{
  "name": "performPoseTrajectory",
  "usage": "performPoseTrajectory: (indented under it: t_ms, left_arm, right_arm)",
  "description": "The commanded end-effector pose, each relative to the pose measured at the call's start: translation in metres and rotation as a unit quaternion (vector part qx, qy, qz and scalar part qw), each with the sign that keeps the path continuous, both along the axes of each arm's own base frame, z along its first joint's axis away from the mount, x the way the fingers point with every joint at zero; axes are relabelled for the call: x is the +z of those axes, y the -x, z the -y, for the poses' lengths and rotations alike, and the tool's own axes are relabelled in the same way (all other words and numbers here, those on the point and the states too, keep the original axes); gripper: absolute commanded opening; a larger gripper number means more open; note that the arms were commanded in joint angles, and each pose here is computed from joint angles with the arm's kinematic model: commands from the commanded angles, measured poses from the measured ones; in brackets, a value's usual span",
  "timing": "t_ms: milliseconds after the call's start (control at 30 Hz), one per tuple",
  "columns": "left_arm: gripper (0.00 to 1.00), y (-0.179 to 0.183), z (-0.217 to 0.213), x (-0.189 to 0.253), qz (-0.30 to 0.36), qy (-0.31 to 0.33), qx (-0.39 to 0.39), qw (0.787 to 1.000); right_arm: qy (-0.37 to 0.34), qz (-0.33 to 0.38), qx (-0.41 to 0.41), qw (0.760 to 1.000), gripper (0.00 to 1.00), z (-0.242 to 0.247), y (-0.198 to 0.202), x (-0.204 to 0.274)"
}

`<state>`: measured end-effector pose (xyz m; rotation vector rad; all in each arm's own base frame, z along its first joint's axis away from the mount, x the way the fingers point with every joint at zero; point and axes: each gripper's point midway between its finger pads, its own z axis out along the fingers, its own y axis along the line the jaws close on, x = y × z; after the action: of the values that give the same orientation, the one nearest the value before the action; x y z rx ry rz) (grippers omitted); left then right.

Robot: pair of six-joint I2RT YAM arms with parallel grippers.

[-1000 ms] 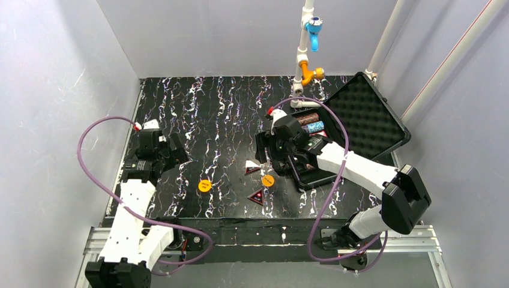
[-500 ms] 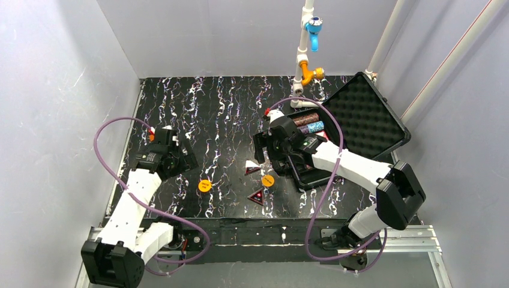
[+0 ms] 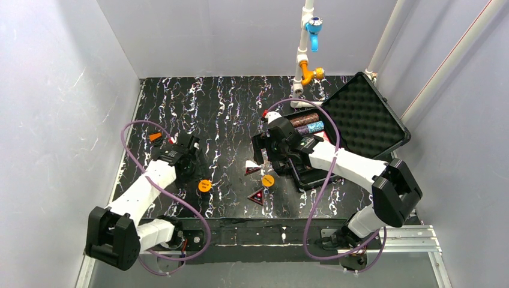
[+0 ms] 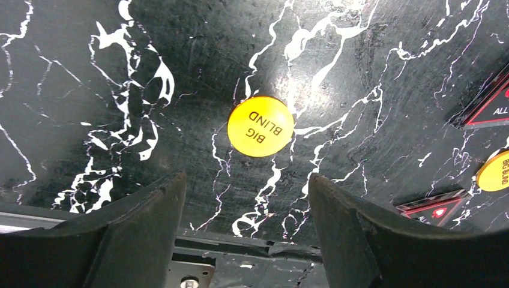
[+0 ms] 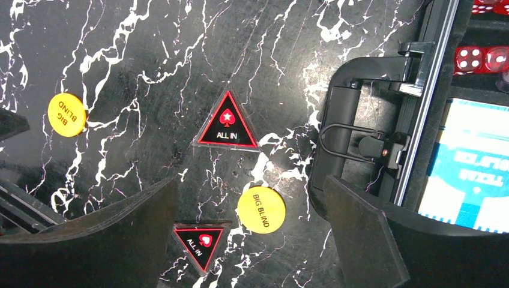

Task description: Pack up texas hold em set

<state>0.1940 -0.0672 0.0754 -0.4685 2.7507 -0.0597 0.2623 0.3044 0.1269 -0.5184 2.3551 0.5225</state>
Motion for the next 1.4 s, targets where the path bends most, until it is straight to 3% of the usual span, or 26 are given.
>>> performPoseTrajectory:
  t_ms: [0, 233, 1367]
  left_arm:
    - [0.71, -0.003, 0.005, -0.009, -0.002, -0.007, 0.012, 1.0]
    - [0.64, -0.001, 0.011, -0.026, -0.017, -0.015, 0.007, 1.0]
    - [0.56, 0.007, 0.009, -0.065, -0.066, -0.065, -0.009, 0.996]
  right_arm:
    - [-0.006, 0.01, 0.009, 1.0, 0.98, -0.009, -0.004, 0.007]
    - [0.002, 0.004, 0.009, 1.0, 0.98, -0.009, -0.004, 0.0]
    - [0.014, 0.0, 0.018, 1.0, 0.98, -0.009, -0.003, -0.009]
